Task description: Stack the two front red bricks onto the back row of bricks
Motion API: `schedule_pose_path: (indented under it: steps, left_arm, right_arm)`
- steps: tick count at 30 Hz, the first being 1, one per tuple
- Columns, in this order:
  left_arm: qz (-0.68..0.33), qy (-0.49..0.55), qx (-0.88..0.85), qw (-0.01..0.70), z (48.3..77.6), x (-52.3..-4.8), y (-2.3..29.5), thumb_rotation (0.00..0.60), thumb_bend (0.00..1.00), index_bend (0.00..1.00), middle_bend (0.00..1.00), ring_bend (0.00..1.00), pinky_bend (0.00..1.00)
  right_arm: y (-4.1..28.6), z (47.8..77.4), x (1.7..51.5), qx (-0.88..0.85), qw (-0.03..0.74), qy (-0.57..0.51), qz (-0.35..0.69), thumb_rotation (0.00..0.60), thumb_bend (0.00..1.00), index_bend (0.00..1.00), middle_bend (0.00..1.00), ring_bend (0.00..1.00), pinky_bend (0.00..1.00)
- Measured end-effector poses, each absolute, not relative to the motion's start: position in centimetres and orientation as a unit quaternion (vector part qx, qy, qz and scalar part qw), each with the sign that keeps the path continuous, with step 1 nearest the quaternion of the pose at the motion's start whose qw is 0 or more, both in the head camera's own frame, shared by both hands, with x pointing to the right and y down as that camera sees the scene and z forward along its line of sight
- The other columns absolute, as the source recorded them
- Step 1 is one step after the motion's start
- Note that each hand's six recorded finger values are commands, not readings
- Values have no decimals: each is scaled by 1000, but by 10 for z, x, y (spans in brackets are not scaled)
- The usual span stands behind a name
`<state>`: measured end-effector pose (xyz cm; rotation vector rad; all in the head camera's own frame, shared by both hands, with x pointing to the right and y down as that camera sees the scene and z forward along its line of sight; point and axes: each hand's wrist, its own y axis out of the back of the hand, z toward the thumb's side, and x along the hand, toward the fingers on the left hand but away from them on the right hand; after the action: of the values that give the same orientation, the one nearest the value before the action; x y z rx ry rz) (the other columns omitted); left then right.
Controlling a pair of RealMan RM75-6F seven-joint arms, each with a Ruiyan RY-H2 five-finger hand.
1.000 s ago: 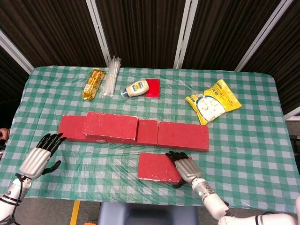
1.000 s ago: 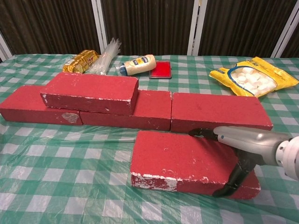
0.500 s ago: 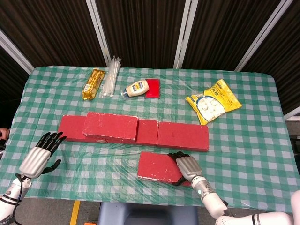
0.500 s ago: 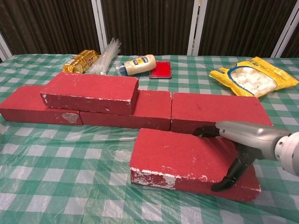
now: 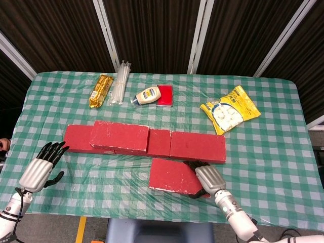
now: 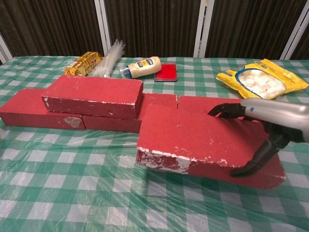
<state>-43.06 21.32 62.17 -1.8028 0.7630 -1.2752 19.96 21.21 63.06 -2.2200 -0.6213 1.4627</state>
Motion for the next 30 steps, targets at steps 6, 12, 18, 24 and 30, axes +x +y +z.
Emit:
schedule_pose_path:
  steps: [6,12,18,24,30]
  left_arm:
    - [-508,302,-703,395,623,-432,212,600,391,0,0,0,4]
    - [-521,300,-695,396,630,-432,211,600,393,0,0,0,4]
    - [-534,301,-684,395,635,-435,208,600,394,0,0,0,4]
    - [-544,304,-675,394,638,-438,205,600,393,0,0,0,4]
    - [-544,302,-675,396,639,-436,205,600,393,0,0,0,4]
  right_arm:
    - [177,609,211,-791,216,-265,507,600,118,490,339,268,407]
    - [135,611,205,-794,248,-245,498,600,118,480,339,269,409]
    - [91,630,214,-788,259,-217,515,600,118,478,338,269,409]
    - [62,644,230,-785,252,-200,530,600,118,478,338,269,409]
    - [53,659,236,-784,247,-192,535,600,118,473,338,269,409]
